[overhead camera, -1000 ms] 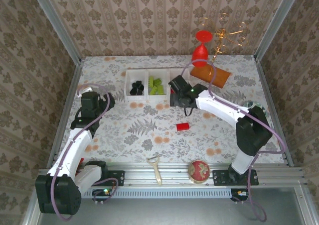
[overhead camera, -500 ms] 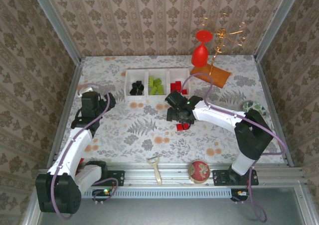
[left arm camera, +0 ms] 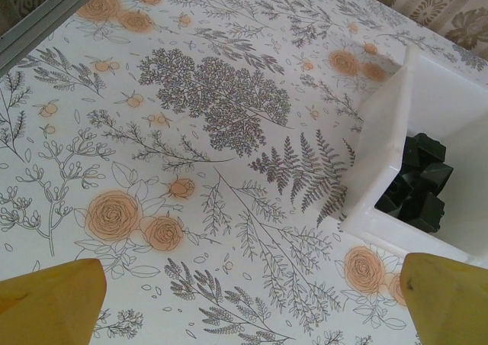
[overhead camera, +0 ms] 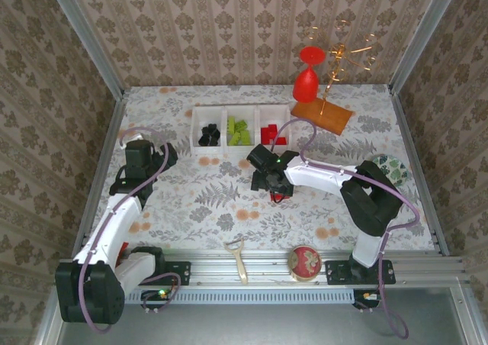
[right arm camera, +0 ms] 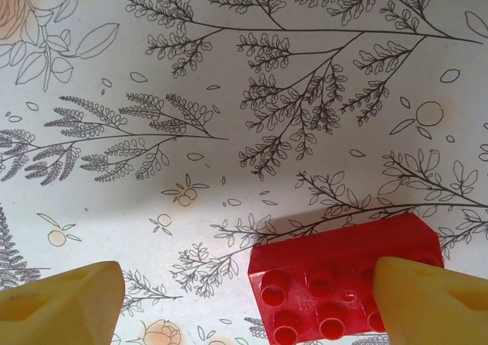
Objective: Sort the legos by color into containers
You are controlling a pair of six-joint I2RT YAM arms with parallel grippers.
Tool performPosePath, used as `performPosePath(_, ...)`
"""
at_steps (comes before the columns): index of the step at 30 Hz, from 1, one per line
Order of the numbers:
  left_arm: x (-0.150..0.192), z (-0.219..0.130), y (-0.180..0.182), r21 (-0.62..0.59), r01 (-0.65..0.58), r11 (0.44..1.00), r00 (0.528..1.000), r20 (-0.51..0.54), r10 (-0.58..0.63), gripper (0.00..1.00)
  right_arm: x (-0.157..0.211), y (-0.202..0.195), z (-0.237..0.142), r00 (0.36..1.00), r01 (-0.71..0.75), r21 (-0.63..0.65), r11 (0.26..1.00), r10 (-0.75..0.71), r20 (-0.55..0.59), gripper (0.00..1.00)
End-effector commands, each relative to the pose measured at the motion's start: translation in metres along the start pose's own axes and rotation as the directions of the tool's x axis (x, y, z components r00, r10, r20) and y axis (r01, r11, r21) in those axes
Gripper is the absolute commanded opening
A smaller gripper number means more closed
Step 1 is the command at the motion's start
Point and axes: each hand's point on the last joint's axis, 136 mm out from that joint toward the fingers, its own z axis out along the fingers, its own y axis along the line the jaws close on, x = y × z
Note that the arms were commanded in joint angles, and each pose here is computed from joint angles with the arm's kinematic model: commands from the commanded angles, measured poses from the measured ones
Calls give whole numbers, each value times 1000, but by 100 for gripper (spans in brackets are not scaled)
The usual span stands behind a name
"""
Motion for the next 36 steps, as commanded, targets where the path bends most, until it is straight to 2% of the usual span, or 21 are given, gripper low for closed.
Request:
performPosePath(1, -6, 1, -2, 12, 30, 999, 999, 18, -31, 100, 2, -10, -1, 1000, -22, 46, 999, 21, 11, 88)
performPosePath(11, -7, 8, -6, 20, 26, 999, 1000, 11, -26, 100, -8, -10, -26, 999, 14, 66, 998, -17, 39, 86)
performPosePath(20, -4, 12, -8, 33, 25, 999, 1000, -4, -25, 100, 26, -26, -33, 1000, -26, 94, 995, 27, -4, 87)
performPosePath(27, -4, 13, -9, 43, 32, 999, 999, -2, -32, 100, 43, -27, -22, 998, -41, 87, 995, 45, -38, 86)
performPosePath(36, -4, 9, -6, 29, 27, 999, 1000, 2, -27, 100, 31, -23, -2, 999, -41, 92, 995, 44, -24, 85)
